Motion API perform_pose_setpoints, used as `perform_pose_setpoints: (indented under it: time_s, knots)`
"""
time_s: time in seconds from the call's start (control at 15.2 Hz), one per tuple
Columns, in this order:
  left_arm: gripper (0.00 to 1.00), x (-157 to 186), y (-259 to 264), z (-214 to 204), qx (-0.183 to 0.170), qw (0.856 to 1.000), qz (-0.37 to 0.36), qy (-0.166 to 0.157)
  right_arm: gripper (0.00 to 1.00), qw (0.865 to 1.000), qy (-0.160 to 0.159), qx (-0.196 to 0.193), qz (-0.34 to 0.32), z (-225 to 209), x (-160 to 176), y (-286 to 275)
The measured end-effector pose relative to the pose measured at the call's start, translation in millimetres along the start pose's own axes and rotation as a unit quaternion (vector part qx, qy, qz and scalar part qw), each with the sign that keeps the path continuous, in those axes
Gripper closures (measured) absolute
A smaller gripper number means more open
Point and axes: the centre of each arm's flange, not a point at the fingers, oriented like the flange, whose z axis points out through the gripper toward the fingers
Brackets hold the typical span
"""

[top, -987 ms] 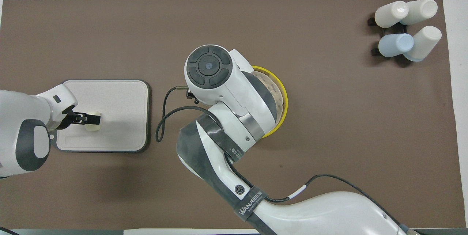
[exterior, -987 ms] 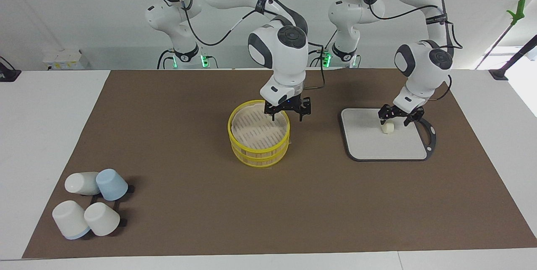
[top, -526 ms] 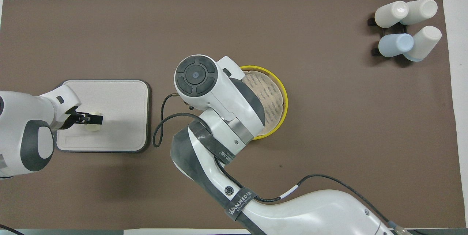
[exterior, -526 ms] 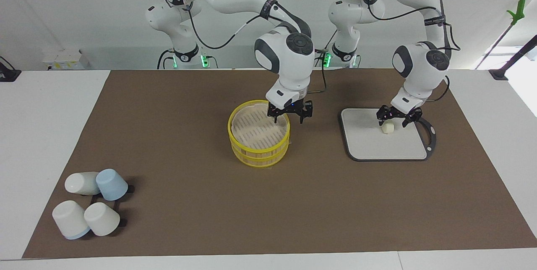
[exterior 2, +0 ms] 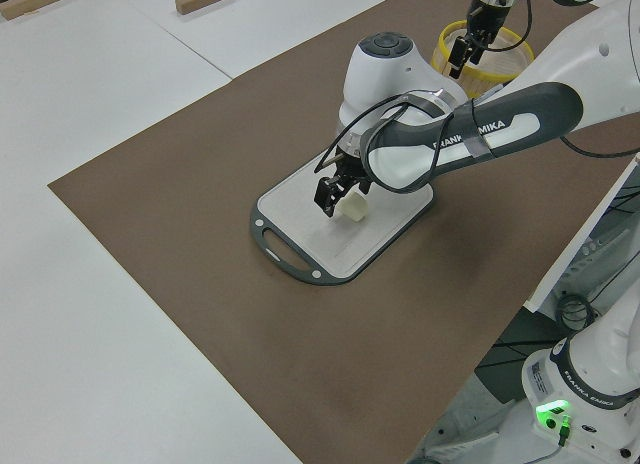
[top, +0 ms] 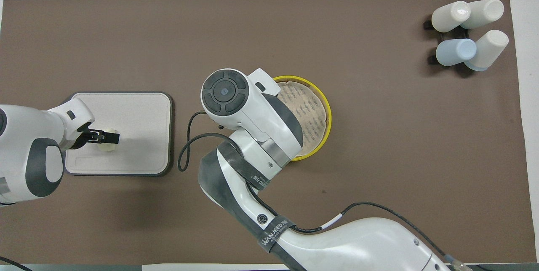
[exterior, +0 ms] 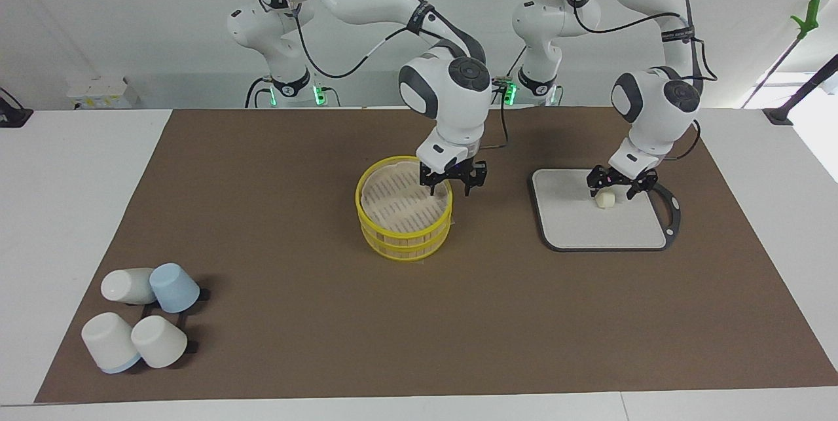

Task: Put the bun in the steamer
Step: 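Grasp the steamer lid with the right gripper while the left gripper grasps the bun, then lift the lid off with the right gripper while the left gripper lifts the bun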

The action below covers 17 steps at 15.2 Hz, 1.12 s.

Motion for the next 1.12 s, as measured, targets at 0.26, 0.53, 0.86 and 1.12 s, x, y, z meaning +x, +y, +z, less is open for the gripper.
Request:
perform_pose_setpoints:
  time_s: [0.26,0.53,0.86,1.12]
  knots:
    - [0.01,1,2,3,0.000,1.000,0.002,-0.001,0.49,1.000,-0.001,-0.002,0.000,4,0,1]
    - [0.01,2,2,5,0.000,1.000,0.002,0.001,0.90,1.000,0.000,0.000,-0.002,1,-1,-1]
    - [0.07,2,2,5,-0.001,1.000,0.001,0.002,0.91,1.000,-0.001,-0.006,-0.001,-26,16,22]
    - [0.16,2,2,6,-0.001,1.000,0.000,0.002,0.91,0.999,0.016,0.005,-0.041,-68,52,81]
